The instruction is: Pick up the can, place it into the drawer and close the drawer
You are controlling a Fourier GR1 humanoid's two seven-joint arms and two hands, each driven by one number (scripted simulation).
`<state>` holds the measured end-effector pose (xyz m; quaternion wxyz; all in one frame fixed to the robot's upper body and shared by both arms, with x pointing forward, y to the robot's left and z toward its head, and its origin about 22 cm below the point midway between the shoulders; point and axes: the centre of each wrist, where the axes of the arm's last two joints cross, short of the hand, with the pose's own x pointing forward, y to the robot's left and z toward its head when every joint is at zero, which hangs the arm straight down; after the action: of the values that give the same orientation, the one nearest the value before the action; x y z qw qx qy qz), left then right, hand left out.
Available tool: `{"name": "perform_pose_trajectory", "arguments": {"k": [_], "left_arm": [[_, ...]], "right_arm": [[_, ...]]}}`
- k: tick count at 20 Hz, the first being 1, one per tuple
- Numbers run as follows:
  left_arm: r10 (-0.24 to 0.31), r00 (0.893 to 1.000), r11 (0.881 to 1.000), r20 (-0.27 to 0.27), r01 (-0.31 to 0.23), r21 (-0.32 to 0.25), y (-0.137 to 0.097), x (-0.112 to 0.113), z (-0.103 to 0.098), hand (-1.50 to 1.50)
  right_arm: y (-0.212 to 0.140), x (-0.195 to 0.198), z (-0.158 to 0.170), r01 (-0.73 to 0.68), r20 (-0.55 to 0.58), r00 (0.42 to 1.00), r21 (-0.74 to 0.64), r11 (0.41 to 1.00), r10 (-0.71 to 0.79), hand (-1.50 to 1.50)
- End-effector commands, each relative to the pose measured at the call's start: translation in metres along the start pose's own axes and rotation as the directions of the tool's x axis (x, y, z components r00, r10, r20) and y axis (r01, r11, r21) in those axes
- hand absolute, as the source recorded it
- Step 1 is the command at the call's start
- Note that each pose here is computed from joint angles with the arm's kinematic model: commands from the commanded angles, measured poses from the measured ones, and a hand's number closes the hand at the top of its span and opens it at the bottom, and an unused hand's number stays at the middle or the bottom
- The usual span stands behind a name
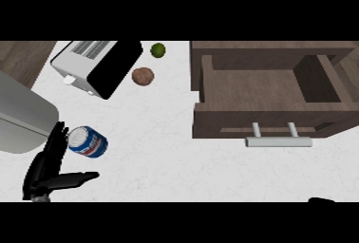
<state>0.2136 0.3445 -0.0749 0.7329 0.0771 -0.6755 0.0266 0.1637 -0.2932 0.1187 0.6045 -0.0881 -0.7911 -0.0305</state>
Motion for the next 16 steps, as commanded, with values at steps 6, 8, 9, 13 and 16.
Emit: {"name": "perform_pose_trajectory", "arguments": {"k": [6, 8, 9, 13, 16], "left_arm": [[0.008, 1.000, 1.000, -0.007, -0.008, 0.025, -0.002, -0.029, -0.026, -1.50], [0.031, 0.999, 0.999, -0.031, -0.030, 0.035, 0.005, -0.036, -0.023, -1.50], [0.025, 0.999, 0.999, -0.033, -0.023, 0.036, 0.010, -0.038, -0.028, -1.50], [0.013, 1.000, 1.000, -0.016, -0.013, 0.014, -0.003, -0.031, -0.050, -1.50], [0.044, 0.999, 0.999, -0.016, -0.045, -0.007, 0.003, -0.047, -0.040, -1.50]], "right_arm": [[-0.008, 0.011, -0.007, -0.015, 0.011, 1.000, 0.010, 1.000, 0.015, -1.50], [-0.011, 0.002, -0.014, 0.002, -0.019, 1.000, 0.003, 1.000, -0.002, -1.50], [0.003, -0.003, -0.002, 0.005, 0.003, 1.000, 0.003, 1.000, -0.005, -1.50], [0.007, 0.031, 0.000, -0.016, 0.020, 1.000, 0.001, 1.000, 0.015, -1.50], [-0.003, 0.002, -0.015, 0.003, 0.003, 1.000, 0.009, 1.000, -0.003, -1.50]]}}
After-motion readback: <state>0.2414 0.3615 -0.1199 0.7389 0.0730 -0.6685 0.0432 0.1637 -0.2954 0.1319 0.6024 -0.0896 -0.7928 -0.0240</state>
